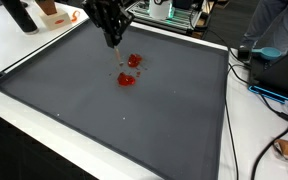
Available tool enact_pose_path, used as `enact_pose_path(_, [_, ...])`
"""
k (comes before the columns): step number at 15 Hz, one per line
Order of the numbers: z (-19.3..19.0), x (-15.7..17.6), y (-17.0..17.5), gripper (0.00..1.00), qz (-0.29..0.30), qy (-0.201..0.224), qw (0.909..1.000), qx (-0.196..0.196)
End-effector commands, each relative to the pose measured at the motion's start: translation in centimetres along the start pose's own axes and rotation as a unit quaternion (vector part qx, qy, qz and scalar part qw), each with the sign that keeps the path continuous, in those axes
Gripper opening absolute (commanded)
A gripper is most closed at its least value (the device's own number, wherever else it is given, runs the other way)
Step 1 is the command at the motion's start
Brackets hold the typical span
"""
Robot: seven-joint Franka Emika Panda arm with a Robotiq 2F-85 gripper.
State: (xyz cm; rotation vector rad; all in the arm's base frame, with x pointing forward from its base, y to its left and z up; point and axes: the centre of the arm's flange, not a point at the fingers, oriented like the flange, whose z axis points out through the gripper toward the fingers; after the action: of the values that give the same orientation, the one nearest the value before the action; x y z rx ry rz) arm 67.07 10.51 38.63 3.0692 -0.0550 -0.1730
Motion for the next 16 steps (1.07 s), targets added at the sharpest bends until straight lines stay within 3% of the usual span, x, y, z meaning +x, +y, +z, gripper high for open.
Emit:
enact_pose_path(1, [2.5,-0.6,0.3,0.03,-0.037,-0.003,0.9993,0.011])
enact_pose_path(16, [9.5,-2.0,2.4,0.03,-0.105,0.011,0.9932,0.048])
